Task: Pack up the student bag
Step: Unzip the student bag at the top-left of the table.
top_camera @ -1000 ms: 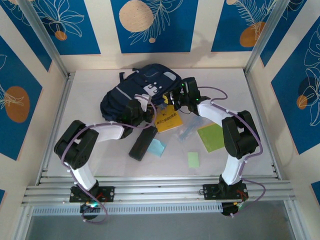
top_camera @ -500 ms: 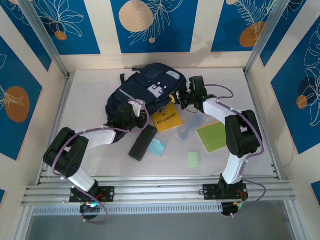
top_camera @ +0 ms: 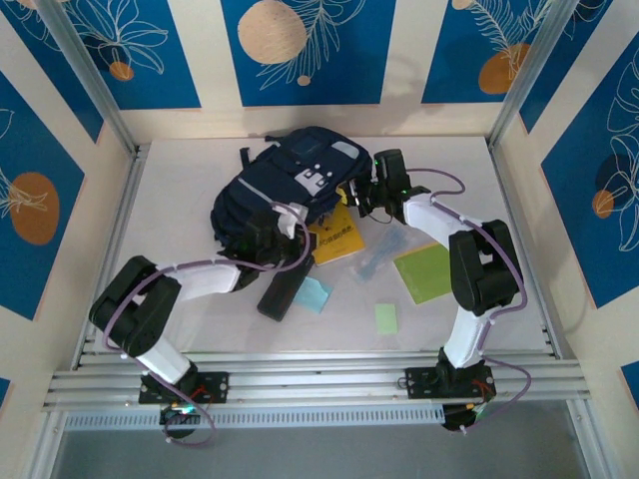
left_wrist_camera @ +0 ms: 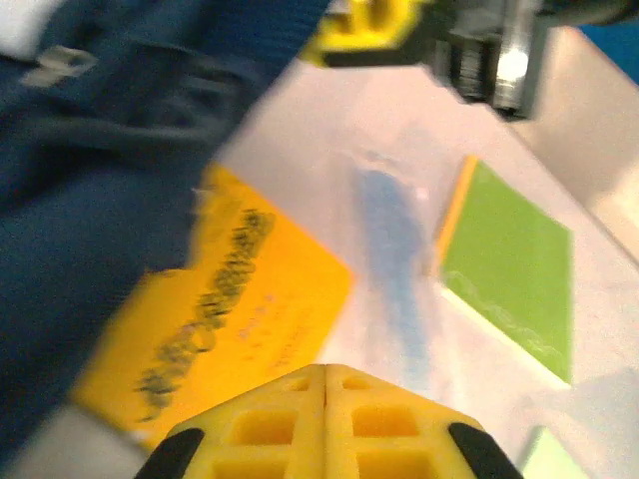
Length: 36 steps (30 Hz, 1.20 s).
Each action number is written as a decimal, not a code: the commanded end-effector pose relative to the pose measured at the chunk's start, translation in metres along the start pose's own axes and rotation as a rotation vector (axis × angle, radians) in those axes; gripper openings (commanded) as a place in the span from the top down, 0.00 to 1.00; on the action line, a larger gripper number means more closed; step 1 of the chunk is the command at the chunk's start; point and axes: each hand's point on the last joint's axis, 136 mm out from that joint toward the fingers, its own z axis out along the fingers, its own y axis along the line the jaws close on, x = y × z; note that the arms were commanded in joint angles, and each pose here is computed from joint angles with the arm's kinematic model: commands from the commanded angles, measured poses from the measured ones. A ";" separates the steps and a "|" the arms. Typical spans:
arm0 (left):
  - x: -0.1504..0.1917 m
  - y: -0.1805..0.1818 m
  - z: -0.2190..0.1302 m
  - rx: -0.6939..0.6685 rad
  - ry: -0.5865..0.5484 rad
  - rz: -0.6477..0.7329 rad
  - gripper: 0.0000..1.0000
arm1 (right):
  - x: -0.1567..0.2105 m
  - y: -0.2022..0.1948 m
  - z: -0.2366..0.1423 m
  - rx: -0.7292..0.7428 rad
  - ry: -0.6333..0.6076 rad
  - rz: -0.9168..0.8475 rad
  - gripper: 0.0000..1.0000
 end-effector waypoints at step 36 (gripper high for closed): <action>-0.085 0.076 0.032 -0.186 -0.284 0.107 1.00 | 0.027 0.017 -0.006 -0.112 0.119 0.018 1.00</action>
